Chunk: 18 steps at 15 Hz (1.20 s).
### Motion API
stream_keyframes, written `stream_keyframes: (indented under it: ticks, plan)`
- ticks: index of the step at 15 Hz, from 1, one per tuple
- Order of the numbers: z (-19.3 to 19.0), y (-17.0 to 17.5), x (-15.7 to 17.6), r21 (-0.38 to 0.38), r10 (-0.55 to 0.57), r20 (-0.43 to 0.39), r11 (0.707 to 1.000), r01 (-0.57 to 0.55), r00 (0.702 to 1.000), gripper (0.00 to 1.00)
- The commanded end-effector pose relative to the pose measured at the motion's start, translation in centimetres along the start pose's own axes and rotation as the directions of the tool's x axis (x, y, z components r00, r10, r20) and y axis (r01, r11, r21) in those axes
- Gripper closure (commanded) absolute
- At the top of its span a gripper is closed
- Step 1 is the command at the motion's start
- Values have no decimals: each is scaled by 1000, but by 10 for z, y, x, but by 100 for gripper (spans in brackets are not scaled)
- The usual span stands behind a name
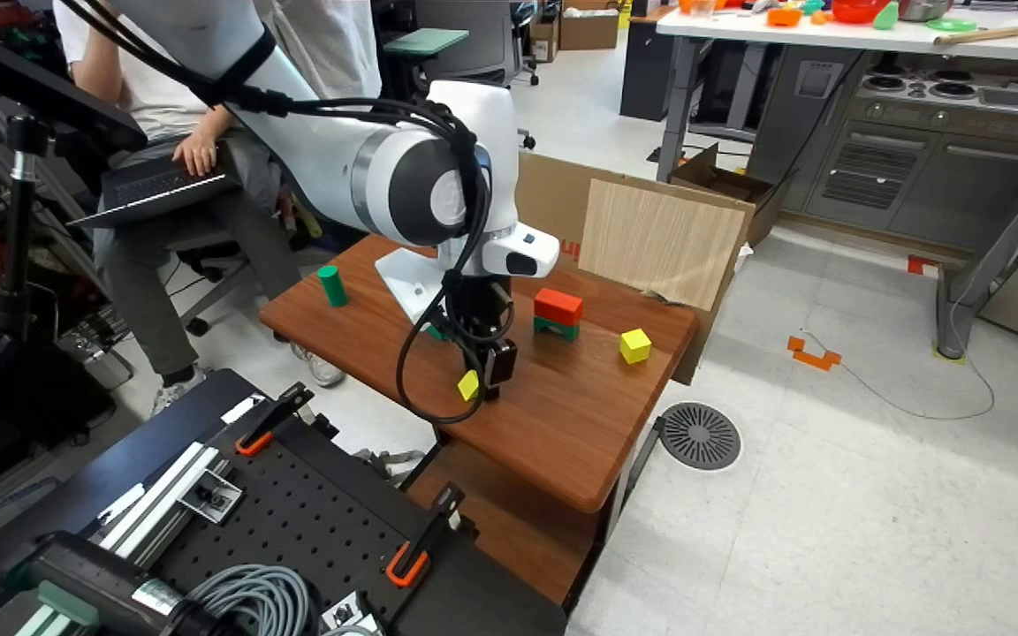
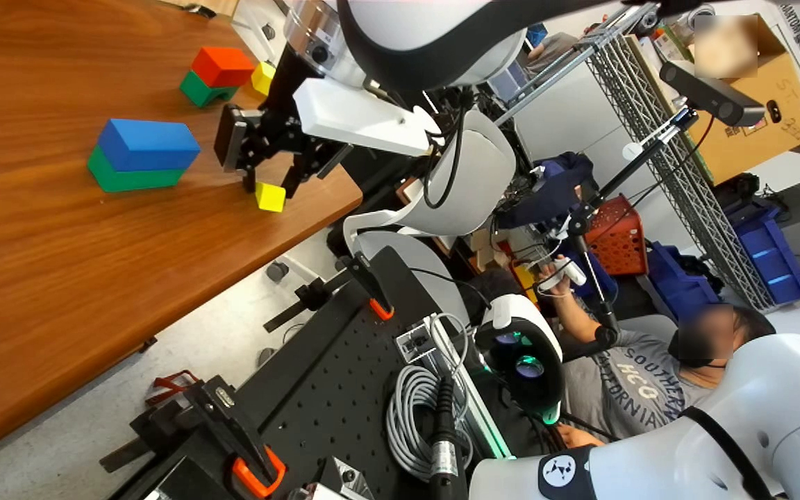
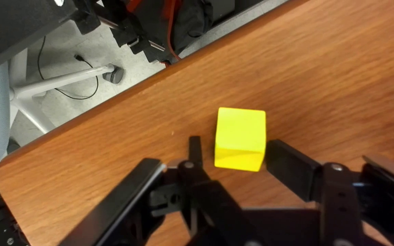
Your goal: Move the yellow block to the left then to the right
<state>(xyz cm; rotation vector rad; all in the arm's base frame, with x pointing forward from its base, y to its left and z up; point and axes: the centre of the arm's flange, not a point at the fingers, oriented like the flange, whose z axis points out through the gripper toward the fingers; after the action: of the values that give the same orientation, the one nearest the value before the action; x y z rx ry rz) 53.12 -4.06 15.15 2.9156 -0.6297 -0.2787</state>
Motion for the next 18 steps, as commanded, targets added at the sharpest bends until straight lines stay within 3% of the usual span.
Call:
stream_keyframes:
  ticks: [1,3,10,18]
  plan:
    - [-3,4,-5,0,10,14,1000,-10,1000,14]
    - [-13,8,-10,15,1,8,1000,-1,1000,0]
    - [-55,24,-34,54,-12,-22,998,13,1000,0]
    - [-56,28,-32,34,13,20,999,-14,1000,0]
